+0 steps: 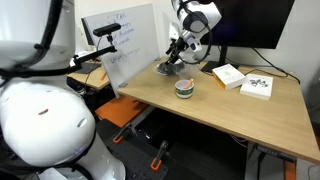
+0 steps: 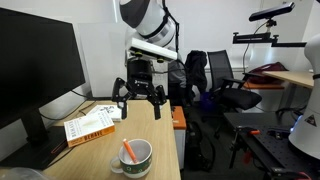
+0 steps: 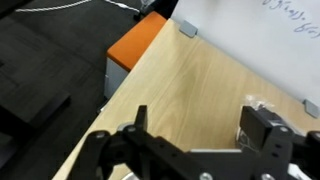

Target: Move the mug to the right

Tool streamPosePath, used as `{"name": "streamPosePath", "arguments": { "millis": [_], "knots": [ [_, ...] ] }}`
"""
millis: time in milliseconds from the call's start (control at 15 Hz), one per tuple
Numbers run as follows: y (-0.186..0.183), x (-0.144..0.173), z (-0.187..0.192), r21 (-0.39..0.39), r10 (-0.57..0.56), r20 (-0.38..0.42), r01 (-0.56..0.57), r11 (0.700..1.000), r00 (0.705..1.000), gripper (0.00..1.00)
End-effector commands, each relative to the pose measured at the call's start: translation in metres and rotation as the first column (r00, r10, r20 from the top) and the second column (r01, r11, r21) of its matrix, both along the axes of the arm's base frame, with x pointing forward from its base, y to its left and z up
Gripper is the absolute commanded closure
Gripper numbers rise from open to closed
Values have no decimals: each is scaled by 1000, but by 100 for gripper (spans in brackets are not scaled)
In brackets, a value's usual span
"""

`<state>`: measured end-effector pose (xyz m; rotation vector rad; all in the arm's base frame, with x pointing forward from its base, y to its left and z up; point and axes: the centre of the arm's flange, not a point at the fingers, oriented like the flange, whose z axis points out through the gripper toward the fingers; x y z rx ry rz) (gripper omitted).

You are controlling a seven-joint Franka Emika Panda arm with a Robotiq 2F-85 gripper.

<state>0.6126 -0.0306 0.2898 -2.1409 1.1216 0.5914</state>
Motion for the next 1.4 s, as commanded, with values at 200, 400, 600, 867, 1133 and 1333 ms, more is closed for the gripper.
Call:
{"name": "streamPosePath", "arguments": {
  "millis": [200, 400, 600, 867, 1133, 1333],
  "knots": [
    [-19, 30, -49, -245, -247, 98, 264, 933, 964, 0],
    [-22, 34, -83, -362, -340, 67, 340, 868, 938, 0],
    [-25, 24, -98, -424, -394, -3, 356, 833, 919, 0],
    [-25, 14, -105, -519, -433, -48, 348, 781, 900, 0],
    [-28, 7, -124, -512, -484, -20, 406, 757, 875, 0],
    [-37, 5, -133, -524, -519, 20, 452, 722, 854, 0]
  ]
}}
